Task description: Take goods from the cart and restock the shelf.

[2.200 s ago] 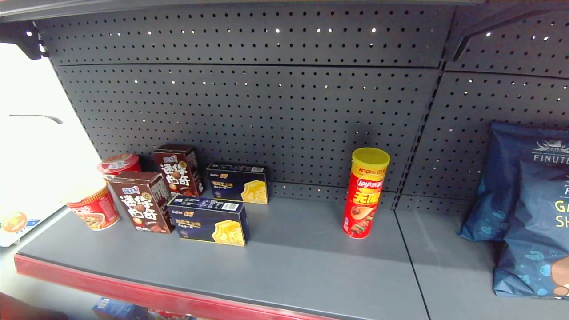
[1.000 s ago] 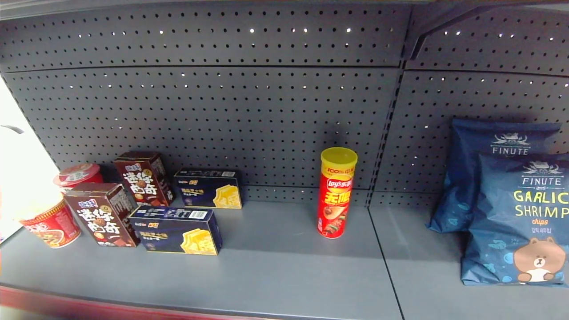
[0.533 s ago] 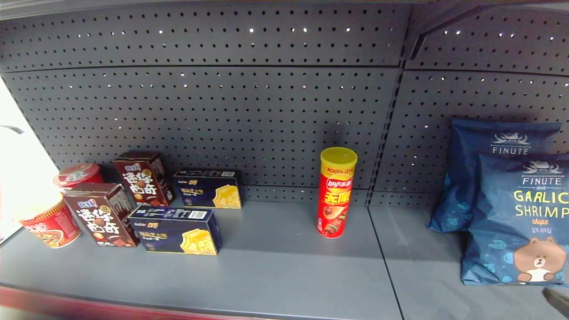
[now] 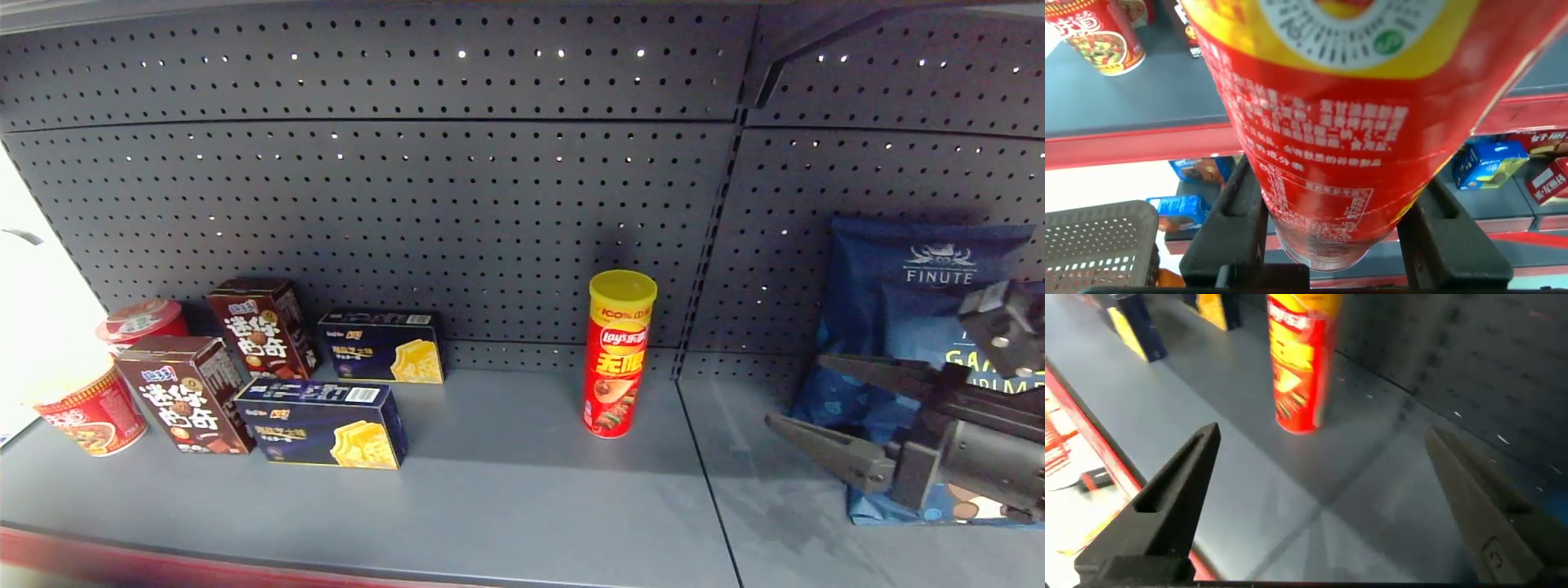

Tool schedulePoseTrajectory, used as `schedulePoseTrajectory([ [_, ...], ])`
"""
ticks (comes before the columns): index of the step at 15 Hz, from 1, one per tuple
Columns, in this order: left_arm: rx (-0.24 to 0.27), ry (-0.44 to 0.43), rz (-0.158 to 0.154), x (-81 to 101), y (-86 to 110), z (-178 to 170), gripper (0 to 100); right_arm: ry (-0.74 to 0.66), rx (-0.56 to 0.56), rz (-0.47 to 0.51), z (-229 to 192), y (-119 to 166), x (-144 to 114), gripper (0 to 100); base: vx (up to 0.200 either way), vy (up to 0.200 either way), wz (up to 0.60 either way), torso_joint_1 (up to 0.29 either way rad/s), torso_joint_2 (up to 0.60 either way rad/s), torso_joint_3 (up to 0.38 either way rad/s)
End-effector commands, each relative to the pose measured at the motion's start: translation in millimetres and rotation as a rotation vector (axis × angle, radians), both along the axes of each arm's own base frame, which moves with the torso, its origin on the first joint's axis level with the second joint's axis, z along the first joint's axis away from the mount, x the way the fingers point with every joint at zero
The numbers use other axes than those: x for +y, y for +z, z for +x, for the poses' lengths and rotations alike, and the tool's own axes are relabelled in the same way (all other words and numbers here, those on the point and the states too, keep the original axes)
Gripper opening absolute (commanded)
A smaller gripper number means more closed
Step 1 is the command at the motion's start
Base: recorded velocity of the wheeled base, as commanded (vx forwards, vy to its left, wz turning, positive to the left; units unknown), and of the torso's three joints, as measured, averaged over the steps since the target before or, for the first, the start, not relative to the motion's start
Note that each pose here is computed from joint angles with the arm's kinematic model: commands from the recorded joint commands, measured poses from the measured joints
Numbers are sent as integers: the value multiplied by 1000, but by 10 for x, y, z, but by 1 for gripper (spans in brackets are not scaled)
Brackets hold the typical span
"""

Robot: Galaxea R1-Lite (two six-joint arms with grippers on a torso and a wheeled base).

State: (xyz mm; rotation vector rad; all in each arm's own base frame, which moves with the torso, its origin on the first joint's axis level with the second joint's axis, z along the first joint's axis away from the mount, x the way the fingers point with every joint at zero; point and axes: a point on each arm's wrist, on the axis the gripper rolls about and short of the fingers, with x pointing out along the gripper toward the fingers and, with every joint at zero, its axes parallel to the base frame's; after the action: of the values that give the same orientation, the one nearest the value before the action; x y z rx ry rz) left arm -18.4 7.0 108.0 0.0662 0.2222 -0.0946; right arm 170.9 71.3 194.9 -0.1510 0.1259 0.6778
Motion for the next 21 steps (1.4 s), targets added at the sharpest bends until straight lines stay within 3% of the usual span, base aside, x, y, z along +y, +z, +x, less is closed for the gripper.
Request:
schedulePoseTrajectory([
  [1,-1,0,0,1,-2,-3,0,54,73,-18,435,-137,194,100,0,0,0,0,0,0],
  [11,15,-1,2,0,-45,1,0,215,101,0,1101,-367,600,100,0,0,0,0,0,0],
  [21,-7,11,-9,7,-47,-31,0,290,117,22,1610,-678,771,100,0,0,0,0,0,0],
])
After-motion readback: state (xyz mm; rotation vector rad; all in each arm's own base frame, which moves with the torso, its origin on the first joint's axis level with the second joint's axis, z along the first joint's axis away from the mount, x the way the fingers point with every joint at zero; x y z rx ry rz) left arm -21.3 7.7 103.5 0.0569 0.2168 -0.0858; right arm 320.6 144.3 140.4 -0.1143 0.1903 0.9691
